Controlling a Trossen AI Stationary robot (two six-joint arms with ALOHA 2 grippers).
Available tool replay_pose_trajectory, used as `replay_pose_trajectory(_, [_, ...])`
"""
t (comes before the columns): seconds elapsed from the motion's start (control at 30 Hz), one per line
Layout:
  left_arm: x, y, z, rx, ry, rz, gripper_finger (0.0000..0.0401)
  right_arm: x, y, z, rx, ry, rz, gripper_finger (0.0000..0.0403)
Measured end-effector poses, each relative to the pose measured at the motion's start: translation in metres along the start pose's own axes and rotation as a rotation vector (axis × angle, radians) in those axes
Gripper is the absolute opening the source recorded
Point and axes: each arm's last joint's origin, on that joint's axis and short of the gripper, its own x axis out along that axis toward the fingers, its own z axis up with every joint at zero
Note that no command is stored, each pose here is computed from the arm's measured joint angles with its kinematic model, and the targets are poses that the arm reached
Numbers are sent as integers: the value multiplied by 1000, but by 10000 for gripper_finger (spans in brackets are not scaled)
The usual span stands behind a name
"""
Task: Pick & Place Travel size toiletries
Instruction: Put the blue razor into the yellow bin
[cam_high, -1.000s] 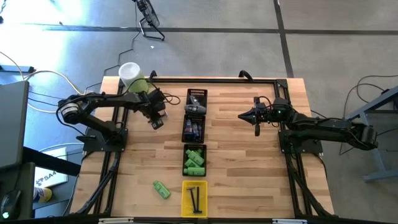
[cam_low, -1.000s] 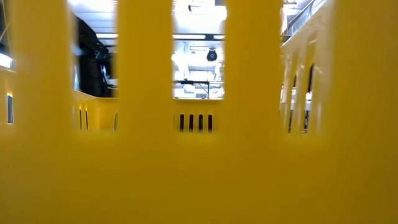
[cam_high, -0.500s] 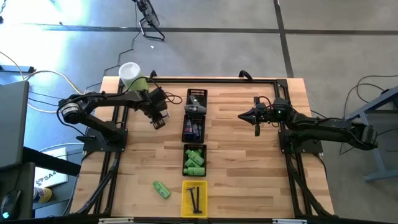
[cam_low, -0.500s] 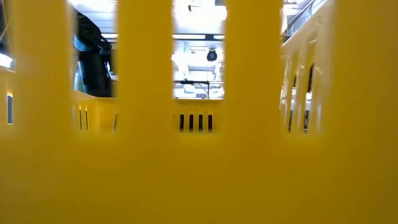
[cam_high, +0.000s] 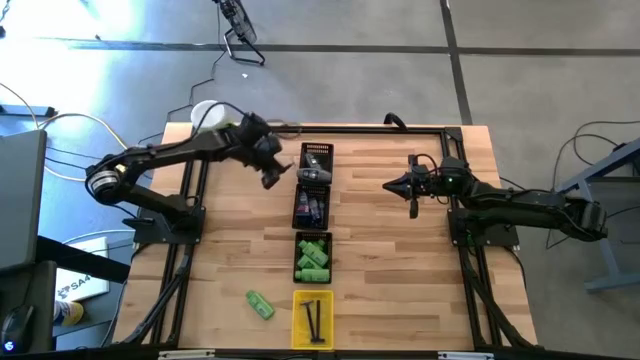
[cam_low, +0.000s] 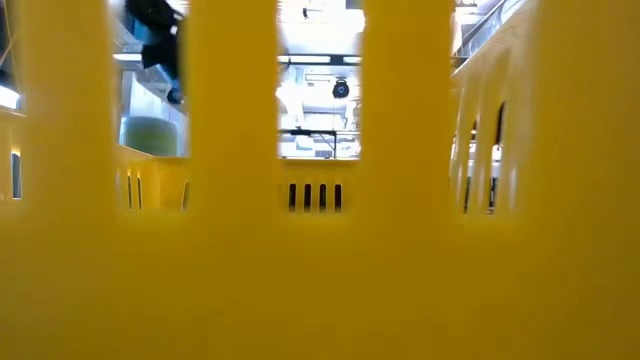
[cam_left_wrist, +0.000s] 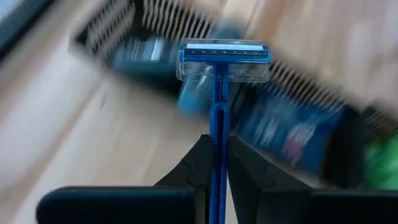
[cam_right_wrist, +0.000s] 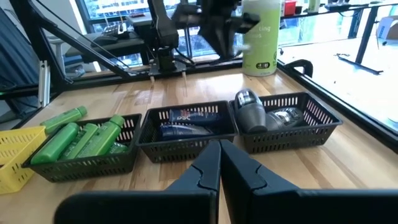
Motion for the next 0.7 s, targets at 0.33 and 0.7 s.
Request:
replay_pose_trajectory(0.33, [-18, -13, 50, 90, -363, -229, 28, 0, 0, 5, 10, -52, 3, 3])
replay_pose_trajectory(0.7, [-10, -54, 68, 245, -565, -292, 28, 3, 9, 18, 71, -181, 51, 3])
